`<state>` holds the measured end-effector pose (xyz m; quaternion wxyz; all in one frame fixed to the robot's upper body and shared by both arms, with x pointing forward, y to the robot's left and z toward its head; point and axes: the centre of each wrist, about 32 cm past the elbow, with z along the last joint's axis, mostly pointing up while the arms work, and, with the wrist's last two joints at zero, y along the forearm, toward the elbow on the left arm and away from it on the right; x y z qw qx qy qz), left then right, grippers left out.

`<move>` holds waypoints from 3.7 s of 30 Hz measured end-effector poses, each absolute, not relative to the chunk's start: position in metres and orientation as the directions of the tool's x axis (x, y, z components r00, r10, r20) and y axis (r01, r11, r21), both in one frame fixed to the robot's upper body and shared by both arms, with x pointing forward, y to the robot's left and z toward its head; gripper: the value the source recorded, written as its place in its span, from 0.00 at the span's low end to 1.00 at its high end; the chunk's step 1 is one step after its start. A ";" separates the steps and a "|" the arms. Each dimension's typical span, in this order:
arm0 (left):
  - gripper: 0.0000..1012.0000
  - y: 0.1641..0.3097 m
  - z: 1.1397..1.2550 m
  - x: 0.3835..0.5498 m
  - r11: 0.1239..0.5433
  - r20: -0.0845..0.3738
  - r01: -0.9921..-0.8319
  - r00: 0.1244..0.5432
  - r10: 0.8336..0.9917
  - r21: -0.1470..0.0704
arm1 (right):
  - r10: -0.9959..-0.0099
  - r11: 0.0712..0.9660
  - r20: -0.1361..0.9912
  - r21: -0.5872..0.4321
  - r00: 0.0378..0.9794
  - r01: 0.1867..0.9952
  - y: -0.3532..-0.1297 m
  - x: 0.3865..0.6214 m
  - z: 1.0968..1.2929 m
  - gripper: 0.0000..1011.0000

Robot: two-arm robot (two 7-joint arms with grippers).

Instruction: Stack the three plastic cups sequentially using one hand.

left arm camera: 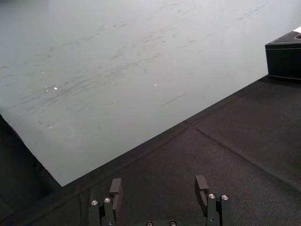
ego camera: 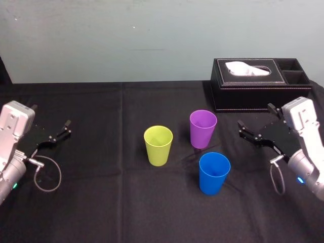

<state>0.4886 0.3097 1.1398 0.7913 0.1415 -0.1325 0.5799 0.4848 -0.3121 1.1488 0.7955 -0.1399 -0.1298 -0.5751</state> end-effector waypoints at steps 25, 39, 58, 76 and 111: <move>1.00 0.310 1.140 0.489 0.287 0.374 -0.955 0.292 0.880 0.070 | -0.788 0.507 0.341 -0.113 0.513 0.855 -0.362 0.438 1.193 0.99; 1.00 0.310 1.140 0.489 0.287 0.374 -0.955 0.292 0.880 0.070 | -0.709 0.639 0.261 -0.154 0.655 0.754 -0.381 0.428 1.197 0.99; 1.00 0.310 1.140 0.489 0.287 0.374 -0.955 0.292 0.880 0.070 | -0.601 0.730 0.210 -0.249 0.772 0.636 -0.372 0.421 1.170 0.99; 1.00 0.310 1.140 0.489 0.287 0.374 -0.955 0.292 0.880 0.070 | -0.593 0.740 0.164 -0.276 0.788 0.614 -0.362 0.422 1.156 0.99; 1.00 0.310 1.140 0.489 0.287 0.374 -0.955 0.292 0.880 0.070 | -0.614 0.747 0.094 -0.251 0.784 0.615 -0.339 0.446 1.148 0.99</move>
